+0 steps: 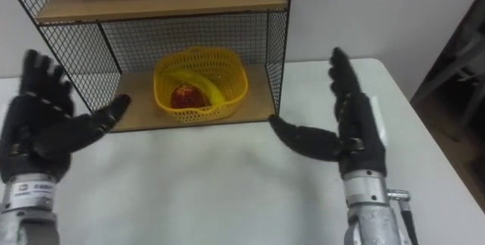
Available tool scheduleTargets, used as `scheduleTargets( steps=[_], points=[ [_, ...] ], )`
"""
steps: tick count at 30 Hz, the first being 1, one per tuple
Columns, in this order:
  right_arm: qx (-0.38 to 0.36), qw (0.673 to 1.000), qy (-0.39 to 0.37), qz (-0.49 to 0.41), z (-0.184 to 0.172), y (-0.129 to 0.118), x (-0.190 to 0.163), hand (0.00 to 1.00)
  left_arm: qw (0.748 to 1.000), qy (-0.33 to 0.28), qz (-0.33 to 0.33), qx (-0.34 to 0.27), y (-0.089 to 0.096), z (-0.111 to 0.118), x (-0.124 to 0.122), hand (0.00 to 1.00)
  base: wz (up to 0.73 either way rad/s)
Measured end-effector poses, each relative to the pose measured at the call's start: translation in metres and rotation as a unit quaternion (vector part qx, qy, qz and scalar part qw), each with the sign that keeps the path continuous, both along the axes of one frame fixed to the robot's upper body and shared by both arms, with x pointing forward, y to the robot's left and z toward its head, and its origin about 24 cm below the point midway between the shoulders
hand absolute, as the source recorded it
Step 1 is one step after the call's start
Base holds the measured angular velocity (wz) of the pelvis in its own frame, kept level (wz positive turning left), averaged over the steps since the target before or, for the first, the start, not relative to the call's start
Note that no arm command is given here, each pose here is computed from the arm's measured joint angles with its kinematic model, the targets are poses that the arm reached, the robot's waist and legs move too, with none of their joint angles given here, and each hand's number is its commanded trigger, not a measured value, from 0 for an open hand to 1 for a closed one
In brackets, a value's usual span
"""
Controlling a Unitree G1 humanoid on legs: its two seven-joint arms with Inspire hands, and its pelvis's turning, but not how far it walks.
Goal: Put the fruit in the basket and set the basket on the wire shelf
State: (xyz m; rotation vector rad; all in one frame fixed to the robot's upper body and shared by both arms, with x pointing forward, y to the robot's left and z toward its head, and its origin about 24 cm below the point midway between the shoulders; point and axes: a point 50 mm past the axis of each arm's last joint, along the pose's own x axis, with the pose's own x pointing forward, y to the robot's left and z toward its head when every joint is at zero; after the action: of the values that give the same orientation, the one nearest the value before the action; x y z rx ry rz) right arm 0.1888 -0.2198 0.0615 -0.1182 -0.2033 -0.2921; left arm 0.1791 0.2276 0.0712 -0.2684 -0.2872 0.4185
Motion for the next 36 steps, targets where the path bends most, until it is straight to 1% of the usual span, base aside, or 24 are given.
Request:
scheduleTargets(
  steps=[2, 4, 5, 6, 8, 9, 11, 12, 14, 15, 17, 18, 20, 21, 23, 24, 27, 29, 30, 31, 32, 33, 35, 36],
  points=[
    [-0.004, 0.998, -0.041, -0.056, 0.014, -0.011, -0.004, 0.0, 0.997, -0.022, 0.069, -0.001, 0.017, 0.01, -0.007, 0.0, 0.0],
    [-0.016, 0.993, -0.067, -0.097, 0.022, -0.022, -0.007, 0.0, 0.992, -0.037, 0.116, -0.003, 0.028, 0.018, -0.011, 0.0, 0.0],
    [-0.025, 0.989, -0.078, -0.125, 0.027, -0.03, -0.009, 0.0, 0.987, -0.046, 0.153, -0.004, 0.037, 0.022, -0.016, 0.0, 0.0],
    [-0.028, 0.986, -0.083, -0.14, 0.029, -0.035, -0.011, 0.0, 0.984, -0.051, 0.171, -0.005, 0.041, 0.025, -0.019, 0.0, 0.0],
    [-0.042, 0.972, -0.104, -0.207, 0.038, -0.055, -0.019, 0.0, 0.967, -0.073, 0.245, -0.008, 0.057, 0.034, -0.031, 0.0, 0.02],
    [-0.047, 0.967, -0.11, -0.225, 0.041, -0.06, -0.021, 0.0, 0.962, -0.079, 0.262, -0.01, 0.06, 0.037, -0.035, 0.0, 0.07],
    [-0.06, 0.943, -0.14, -0.295, 0.053, -0.08, -0.031, 0.0, 0.935, -0.1, 0.339, -0.009, 0.078, 0.046, -0.05, 0.0, 0.06],
    [-0.065, 0.937, -0.148, -0.31, 0.057, -0.085, -0.034, 0.0, 0.929, -0.104, 0.356, -0.007, 0.083, 0.048, -0.053, 0.0, 0.05],
    [-0.093, 0.905, -0.183, -0.373, 0.076, -0.107, -0.048, 0.0, 0.897, -0.124, 0.425, 0.004, 0.101, 0.061, -0.069, 0.0, 0.04],
    [-0.098, 0.896, -0.193, -0.387, 0.08, -0.112, -0.051, 0.0, 0.888, -0.13, 0.441, 0.005, 0.104, 0.064, -0.073, 0.0, 0.0],
    [-0.109, 0.864, -0.229, -0.434, 0.095, -0.124, -0.063, 0.0, 0.853, -0.156, 0.499, 0.009, 0.117, 0.075, -0.088, 0.0, 0.0],
    [-0.109, 0.857, -0.235, -0.445, 0.096, -0.126, -0.066, 0.0, 0.845, -0.161, 0.51, 0.01, 0.12, 0.078, -0.091, 0.0, 0.0],
    [-0.107, 0.836, -0.244, -0.481, 0.098, -0.134, -0.075, 0.0, 0.818, -0.171, 0.549, 0.01, 0.126, 0.082, -0.103, 0.0, 0.0],
    [-0.106, 0.83, -0.243, -0.49, 0.098, -0.137, -0.078, 0.0, 0.812, -0.172, 0.558, 0.01, 0.127, 0.083, -0.106, 0.0, 0.03],
    [-0.092, 0.813, -0.232, -0.526, 0.093, -0.148, -0.091, 0.0, 0.786, -0.172, 0.593, 0.008, 0.135, 0.084, -0.12, 0.0, 0.14],
    [-0.089, 0.808, -0.227, -0.536, 0.091, -0.151, -0.094, 0.0, 0.781, -0.167, 0.602, 0.007, 0.137, 0.083, -0.124, 0.0, 0.16],
    [-0.033, 0.786, -0.18, -0.59, 0.071, -0.169, -0.107, 0.0, 0.762, -0.107, 0.639, -0.017, 0.155, 0.064, -0.14, 0.0, 0.02],
    [0.042, 0.761, -0.124, -0.635, 0.045, -0.184, -0.119, 0.0, 0.745, -0.037, 0.66, -0.086, 0.17, 0.034, -0.151, 0.0, -0.02],
    [0.058, 0.754, -0.107, -0.645, 0.037, -0.186, -0.122, 0.0, 0.738, -0.017, 0.666, -0.108, 0.173, 0.024, -0.155, 0.0, -0.07],
    [0.092, 0.738, -0.074, -0.664, 0.021, -0.192, -0.128, 0.0, 0.724, 0.025, 0.673, -0.151, 0.176, 0.003, -0.16, 0.0, 0.04],
    [0.129, 0.717, -0.042, -0.683, 0.004, -0.196, -0.138, 0.0, 0.707, 0.063, 0.676, -0.199, 0.176, -0.019, -0.165, 0.0, 0.12],
    [0.146, 0.705, -0.023, -0.693, -0.006, -0.198, -0.144, 0.0, 0.698, 0.085, 0.677, -0.218, 0.176, -0.031, -0.168, 0.0, 0.15],
    [0.212, 0.651, 0.048, -0.727, -0.044, -0.199, -0.167, 0.0, 0.657, 0.177, 0.678, -0.279, 0.167, -0.078, -0.184, 0.0, 0.04],
    [0.23, 0.636, 0.061, -0.734, -0.053, -0.198, -0.174, 0.0, 0.645, 0.192, 0.677, -0.297, 0.165, -0.088, -0.188, 0.0, -0.04]
  ],
)
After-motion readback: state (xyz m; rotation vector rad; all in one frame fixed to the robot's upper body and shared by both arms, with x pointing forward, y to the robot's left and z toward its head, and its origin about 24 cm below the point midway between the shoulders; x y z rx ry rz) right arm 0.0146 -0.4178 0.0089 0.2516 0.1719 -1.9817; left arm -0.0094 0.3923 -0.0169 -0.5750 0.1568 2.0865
